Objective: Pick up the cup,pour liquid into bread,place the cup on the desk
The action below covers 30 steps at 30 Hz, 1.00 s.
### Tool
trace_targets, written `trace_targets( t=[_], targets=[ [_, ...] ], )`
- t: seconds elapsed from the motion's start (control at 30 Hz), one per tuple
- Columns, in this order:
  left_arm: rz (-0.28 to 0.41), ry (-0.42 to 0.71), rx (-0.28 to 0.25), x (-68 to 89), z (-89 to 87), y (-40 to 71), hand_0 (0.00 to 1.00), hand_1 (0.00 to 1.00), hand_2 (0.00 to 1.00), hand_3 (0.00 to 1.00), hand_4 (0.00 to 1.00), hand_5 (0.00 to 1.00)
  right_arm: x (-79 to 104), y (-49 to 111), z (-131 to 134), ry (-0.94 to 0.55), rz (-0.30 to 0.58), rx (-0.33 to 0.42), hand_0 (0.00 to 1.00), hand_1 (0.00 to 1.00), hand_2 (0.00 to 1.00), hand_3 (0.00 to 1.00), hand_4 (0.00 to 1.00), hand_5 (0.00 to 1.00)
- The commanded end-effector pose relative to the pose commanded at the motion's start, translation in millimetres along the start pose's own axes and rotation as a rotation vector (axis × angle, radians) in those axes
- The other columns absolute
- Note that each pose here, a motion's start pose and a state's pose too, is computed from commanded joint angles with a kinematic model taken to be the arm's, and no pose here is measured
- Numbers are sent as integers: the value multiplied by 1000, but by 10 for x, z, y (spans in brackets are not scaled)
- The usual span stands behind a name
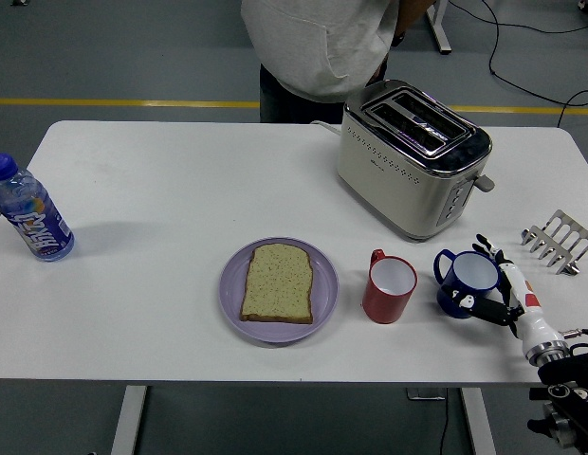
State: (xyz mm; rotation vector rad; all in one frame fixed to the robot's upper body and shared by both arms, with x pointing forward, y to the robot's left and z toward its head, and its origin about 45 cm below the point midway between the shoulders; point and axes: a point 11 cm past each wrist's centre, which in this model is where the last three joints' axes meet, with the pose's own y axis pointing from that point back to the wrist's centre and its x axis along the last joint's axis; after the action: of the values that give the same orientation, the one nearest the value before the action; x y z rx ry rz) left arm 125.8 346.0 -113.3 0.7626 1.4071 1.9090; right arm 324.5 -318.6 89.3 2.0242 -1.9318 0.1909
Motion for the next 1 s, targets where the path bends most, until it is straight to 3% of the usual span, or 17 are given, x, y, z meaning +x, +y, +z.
trace_targets(
  t=[0.63,1.0],
  targets=[
    [1,0,3,-5,-13,0,690,756,773,611,396,998,49,47,-209,-33,9,70,915,800,968,998,928,49],
    [4,-2,6,6,-27,-2,690,756,773,611,396,998,254,44,-682,-106,74,202,913,790,955,998,937,61]
  ],
)
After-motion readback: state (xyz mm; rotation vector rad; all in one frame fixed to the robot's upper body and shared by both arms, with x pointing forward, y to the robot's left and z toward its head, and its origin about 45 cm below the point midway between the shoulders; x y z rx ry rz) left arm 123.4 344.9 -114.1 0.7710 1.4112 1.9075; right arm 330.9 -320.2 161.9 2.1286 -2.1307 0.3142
